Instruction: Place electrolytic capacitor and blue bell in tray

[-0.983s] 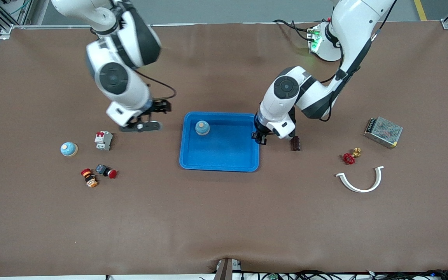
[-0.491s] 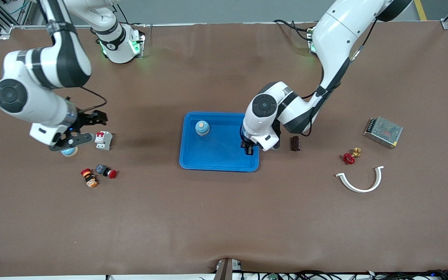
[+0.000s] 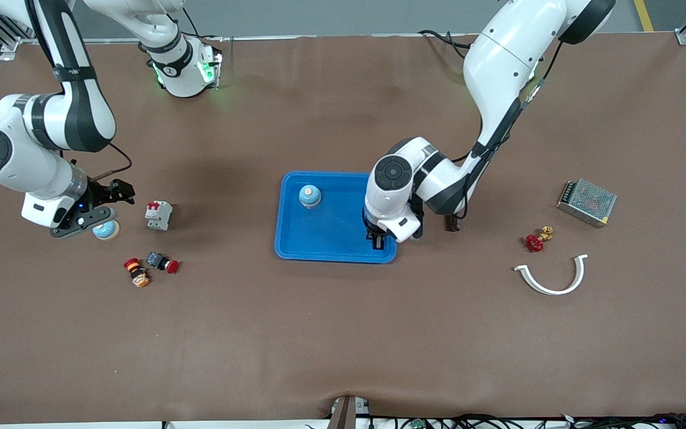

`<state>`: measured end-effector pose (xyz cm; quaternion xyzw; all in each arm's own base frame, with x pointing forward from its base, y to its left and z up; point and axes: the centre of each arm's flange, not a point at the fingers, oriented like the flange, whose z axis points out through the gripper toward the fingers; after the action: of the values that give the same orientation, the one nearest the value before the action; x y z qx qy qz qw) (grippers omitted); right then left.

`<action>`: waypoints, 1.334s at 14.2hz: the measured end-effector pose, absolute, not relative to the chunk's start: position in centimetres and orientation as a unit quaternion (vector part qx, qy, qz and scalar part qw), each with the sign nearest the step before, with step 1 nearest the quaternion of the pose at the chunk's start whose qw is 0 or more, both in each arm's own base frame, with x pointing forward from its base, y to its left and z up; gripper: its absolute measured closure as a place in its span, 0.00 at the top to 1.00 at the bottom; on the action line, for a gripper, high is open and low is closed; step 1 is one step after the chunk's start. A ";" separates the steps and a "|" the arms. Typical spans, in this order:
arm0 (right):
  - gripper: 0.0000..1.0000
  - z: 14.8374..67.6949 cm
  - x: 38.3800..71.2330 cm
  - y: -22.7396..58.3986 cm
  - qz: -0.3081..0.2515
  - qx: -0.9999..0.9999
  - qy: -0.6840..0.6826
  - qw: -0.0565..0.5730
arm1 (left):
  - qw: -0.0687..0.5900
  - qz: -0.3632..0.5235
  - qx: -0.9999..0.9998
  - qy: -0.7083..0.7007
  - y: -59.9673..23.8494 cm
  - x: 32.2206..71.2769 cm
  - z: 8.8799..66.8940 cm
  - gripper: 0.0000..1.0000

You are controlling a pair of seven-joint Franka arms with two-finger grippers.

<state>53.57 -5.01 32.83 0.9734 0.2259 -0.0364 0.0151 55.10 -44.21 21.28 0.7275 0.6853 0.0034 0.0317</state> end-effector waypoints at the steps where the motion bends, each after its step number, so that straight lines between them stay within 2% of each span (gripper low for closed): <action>1: 1.00 32.2 53.2 -6.3 -0.028 0.971 0.235 0.016 | 0.030 0.006 0.727 0.686 -44.2 55.4 20.8 0.34; 6: 1.00 30.7 52.1 -10.5 -0.025 0.970 0.242 0.017 | 0.021 0.011 0.729 0.685 -44.8 55.7 18.3 0.34; 13: 1.00 27.8 51.7 -12.7 -0.019 0.969 0.243 0.037 | 0.026 0.023 0.733 0.679 -46.0 55.8 18.3 0.34; 19: 1.00 23.0 51.2 -14.9 -0.012 0.969 0.242 0.042 | 0.027 0.023 0.735 0.677 -46.4 55.6 18.3 0.34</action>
<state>51.24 -14.91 23.02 0.9692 0.2421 -0.0121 0.0424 55.63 -46.43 18.27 0.7349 0.6772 0.0226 0.0268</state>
